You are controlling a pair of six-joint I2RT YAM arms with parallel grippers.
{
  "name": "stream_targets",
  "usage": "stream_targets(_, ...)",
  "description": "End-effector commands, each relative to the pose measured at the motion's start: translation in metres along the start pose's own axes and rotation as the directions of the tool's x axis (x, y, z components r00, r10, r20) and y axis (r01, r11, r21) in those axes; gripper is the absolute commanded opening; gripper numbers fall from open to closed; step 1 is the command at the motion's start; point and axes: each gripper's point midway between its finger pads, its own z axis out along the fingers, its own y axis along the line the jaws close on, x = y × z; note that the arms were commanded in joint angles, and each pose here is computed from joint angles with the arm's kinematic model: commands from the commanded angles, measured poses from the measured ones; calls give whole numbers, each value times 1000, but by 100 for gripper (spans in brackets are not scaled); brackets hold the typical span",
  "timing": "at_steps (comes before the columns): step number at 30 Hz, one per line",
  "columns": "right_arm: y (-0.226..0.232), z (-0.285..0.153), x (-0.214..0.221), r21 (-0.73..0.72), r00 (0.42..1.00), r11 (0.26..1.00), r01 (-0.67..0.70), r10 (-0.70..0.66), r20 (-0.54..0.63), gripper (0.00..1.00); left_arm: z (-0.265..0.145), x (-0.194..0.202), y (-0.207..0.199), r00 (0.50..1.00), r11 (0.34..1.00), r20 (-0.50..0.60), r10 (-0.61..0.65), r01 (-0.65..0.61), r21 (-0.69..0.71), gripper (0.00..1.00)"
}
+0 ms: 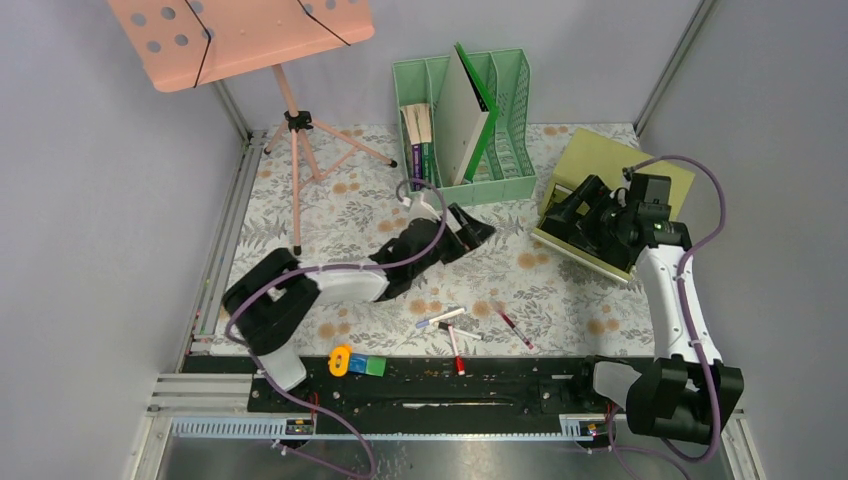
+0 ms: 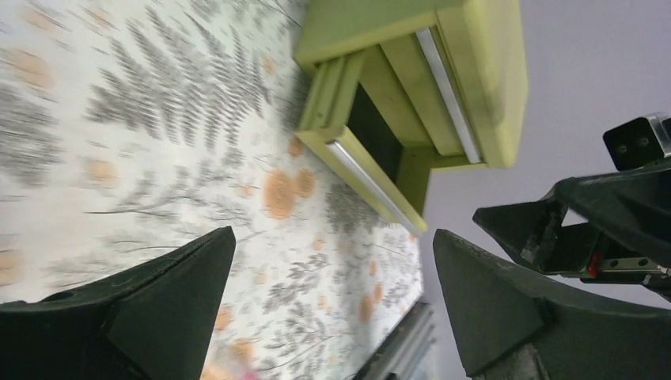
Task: Organize the desk
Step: Pick up the stationery from the corner of the board.
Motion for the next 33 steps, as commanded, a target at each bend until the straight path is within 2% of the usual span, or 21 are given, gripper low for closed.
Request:
stream_targets(1,4,2,30,-18,993,996,82,-84,-83,98,-40,-45,14,976,978,78,202,-197,-74,99)
stream_targets(4,-2,8,54,-1,978,992,123,-121,-168,98,-70,-63,39,945,935,76,318,-300,-189,99)
stream_targets(8,-7,15,86,17,950,979,201,-191,-246,98,-104,-82,59,870,821,14,493,-459,-339,99)
stream_targets(11,-14,18,105,50,929,963,264,-240,-281,97,-124,-89,63,824,751,-39,565,-533,-388,99)
stream_targets(12,-15,19,111,57,920,956,289,-262,-290,97,-131,-90,62,820,747,-43,570,-540,-387,99)
stream_targets(15,-18,21,129,74,896,935,348,-308,-320,96,-142,-82,59,829,769,-54,557,-539,-344,99)
stream_targets(19,-27,25,151,115,860,900,421,-355,-366,94,-158,-74,53,872,830,-22,489,-473,-294,99)
stream_targets(25,-46,40,169,200,862,880,431,-336,-381,89,-178,-78,50,914,887,72,400,-366,-282,99)
stream_targets(28,-53,47,175,220,848,863,454,-343,-405,82,-187,-87,44,920,907,137,368,-323,-270,99)
stream_targets(33,-62,55,190,239,802,816,527,-385,-456,80,-201,-103,28,912,928,228,342,-289,-236,99)
